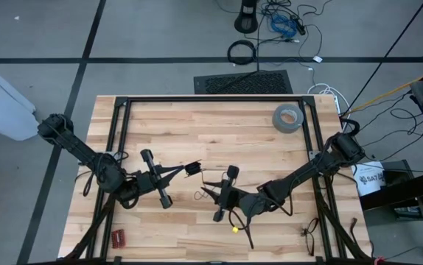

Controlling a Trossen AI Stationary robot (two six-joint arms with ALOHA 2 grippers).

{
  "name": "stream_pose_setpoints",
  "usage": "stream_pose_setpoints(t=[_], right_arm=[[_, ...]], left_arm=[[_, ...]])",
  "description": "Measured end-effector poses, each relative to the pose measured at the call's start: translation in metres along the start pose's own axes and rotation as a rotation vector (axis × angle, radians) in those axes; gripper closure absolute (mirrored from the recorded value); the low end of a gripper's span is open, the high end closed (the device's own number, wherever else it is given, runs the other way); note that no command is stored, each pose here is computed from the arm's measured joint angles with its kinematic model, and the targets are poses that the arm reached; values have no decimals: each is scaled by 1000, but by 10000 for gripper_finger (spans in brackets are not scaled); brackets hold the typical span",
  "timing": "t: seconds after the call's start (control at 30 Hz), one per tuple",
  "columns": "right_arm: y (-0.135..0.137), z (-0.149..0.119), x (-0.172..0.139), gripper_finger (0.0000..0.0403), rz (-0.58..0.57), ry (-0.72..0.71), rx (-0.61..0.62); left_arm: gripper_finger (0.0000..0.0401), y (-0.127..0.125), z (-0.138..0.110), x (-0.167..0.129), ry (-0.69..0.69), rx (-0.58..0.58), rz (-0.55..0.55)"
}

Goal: Coil cords
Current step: Uncoil the black wire from the spool

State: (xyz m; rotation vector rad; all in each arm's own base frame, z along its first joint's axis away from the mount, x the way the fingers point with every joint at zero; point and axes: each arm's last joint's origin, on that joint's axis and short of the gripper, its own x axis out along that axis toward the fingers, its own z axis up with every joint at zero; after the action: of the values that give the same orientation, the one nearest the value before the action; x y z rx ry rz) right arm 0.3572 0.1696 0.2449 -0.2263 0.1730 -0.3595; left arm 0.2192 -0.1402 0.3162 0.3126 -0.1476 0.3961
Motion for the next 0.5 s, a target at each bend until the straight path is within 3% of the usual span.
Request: stream_pose_setpoints(t=[0.17,0.33,0.5], right_arm=[[0,0,0,352,0,0,7],[0,-1,0,396,11,13,36],[1,-5,1,400,14,33,60]], left_arm=[[400,0,0,0,0,0,0],[400,0,0,0,0,0,0],[400,0,0,0,1,-8,0]])
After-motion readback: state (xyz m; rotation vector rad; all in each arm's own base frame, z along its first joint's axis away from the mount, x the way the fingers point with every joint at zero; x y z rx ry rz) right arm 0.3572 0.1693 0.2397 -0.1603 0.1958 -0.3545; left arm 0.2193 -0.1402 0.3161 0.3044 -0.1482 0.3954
